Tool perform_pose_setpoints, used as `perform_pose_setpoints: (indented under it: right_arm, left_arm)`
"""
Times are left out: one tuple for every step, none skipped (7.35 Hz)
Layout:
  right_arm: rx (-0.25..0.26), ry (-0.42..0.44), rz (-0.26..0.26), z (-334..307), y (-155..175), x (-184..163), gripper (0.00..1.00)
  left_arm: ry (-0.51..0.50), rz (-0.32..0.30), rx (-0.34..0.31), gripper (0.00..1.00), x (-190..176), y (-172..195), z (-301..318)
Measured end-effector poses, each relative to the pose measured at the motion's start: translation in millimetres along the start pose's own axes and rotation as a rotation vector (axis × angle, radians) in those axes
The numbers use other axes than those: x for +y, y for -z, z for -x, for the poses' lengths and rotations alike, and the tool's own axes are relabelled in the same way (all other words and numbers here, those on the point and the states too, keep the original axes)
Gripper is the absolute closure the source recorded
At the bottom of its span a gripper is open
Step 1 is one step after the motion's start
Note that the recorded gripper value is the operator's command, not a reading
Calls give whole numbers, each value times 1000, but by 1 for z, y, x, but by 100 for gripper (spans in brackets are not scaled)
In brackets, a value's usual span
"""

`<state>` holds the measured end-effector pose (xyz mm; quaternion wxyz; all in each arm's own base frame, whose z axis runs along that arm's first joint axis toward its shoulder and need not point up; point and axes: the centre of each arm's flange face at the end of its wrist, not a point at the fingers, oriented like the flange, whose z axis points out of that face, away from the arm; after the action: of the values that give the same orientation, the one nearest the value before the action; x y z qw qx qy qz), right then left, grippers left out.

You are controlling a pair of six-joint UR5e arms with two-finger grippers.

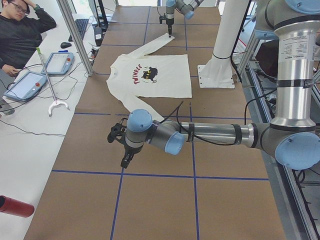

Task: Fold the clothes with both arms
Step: 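Grasp the sleeve cuff nearest the right gripper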

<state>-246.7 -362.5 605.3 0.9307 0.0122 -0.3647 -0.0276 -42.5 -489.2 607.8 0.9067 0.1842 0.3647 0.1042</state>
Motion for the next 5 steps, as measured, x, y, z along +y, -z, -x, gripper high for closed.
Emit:
perform_pose_setpoints:
  right_arm:
    - [1, -1, 0, -1, 0, 0, 34]
    - [1, -2, 0, -1, 0, 0, 58]
    - [1, -1, -1, 0, 0, -1, 79]
    - [0, -1, -1, 0, 0, -1, 92]
    - [-2, 0, -2, 1, 1, -1, 100]
  left_arm:
    - [0, -1, 0, 0, 0, 0, 0]
    - [0, -1, 0, 0, 0, 1, 0]
    - [0, -2, 0, 0, 0, 1, -1]
    - [-1, -2, 0, 0, -1, 1, -1]
    - [-1, -2, 0, 0, -1, 1, -1]
